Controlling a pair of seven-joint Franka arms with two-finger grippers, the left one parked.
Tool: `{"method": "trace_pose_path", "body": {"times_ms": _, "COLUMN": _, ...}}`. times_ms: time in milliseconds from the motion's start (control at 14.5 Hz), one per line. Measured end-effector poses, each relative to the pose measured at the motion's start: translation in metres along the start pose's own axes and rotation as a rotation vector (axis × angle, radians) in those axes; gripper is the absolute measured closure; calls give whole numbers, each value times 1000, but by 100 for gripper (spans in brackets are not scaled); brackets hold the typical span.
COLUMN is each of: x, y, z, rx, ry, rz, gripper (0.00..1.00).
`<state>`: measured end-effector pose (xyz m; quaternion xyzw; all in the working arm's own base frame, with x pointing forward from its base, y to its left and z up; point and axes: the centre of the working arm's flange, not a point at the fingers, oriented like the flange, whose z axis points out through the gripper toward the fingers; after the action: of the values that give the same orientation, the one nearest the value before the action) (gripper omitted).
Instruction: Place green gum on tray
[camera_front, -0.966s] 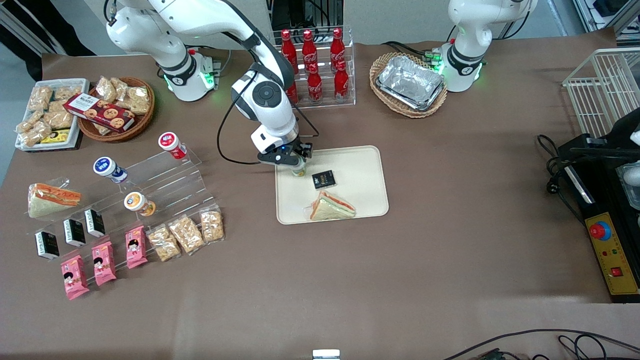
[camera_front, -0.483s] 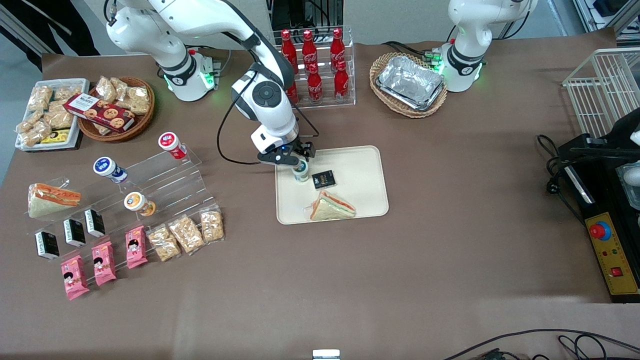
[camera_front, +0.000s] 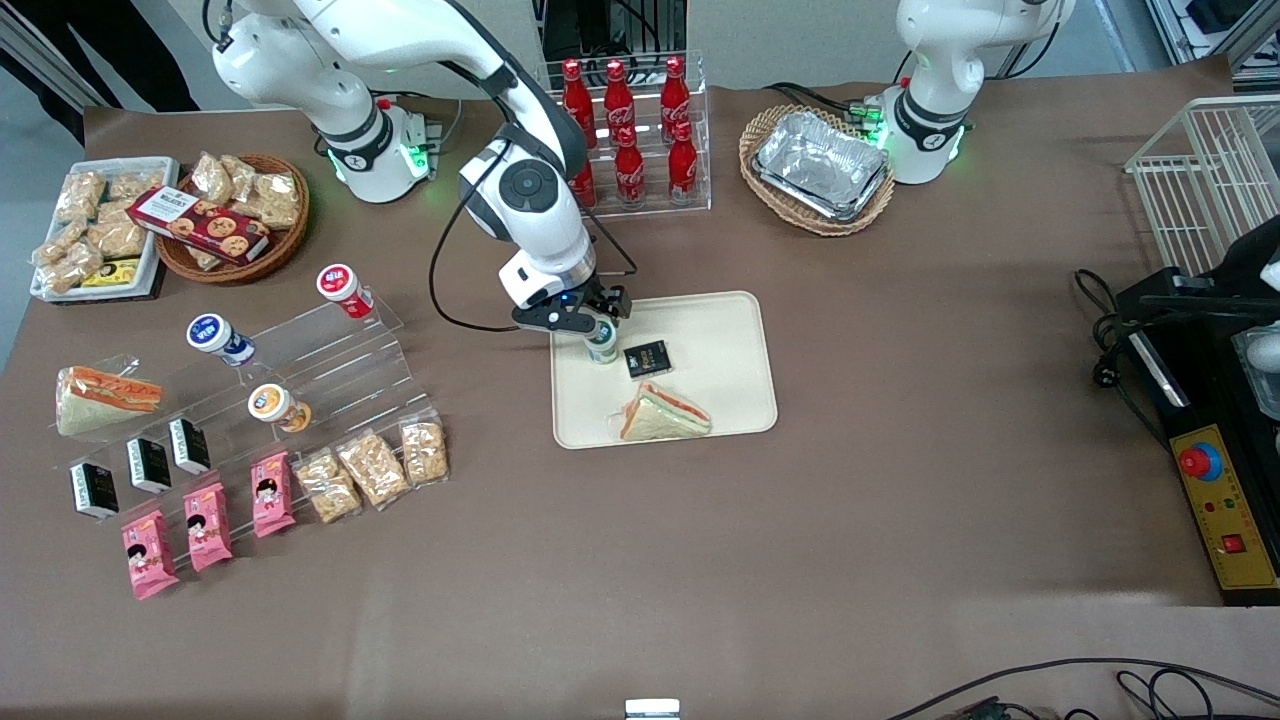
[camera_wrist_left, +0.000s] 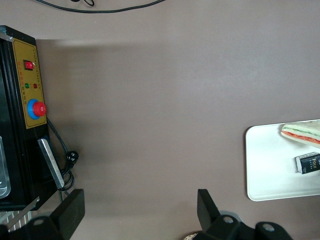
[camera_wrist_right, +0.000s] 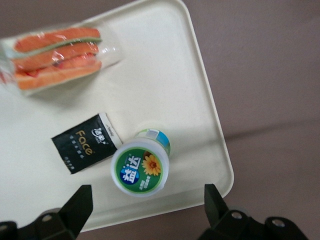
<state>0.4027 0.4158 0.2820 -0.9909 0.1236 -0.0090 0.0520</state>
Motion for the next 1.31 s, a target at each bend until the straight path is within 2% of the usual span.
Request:
{"method": "trace_pose_path", "body": {"times_ms": 276, "x": 31, "y": -6, "z": -68, "rx": -52, "ry": -37, "rz": -13, "gripper": 0}}
{"method": "trace_pose_path", "body": {"times_ms": 759, "x": 82, "y": -5, "z": -216, "rx": -103, "ry": -102, "rz": -148, "gripper": 0}}
{"method": "trace_pose_path", "body": {"times_ms": 1034, "x": 126, "y": 42, "z": -290, "rx": -90, "ry": -109, "rz": -247, "gripper": 0}}
{"method": "trace_pose_path", "body": {"times_ms": 1310, "x": 179, "y": 121, "z": -320, "rx": -71, "ry": -101, "rz": -310, "gripper": 0}}
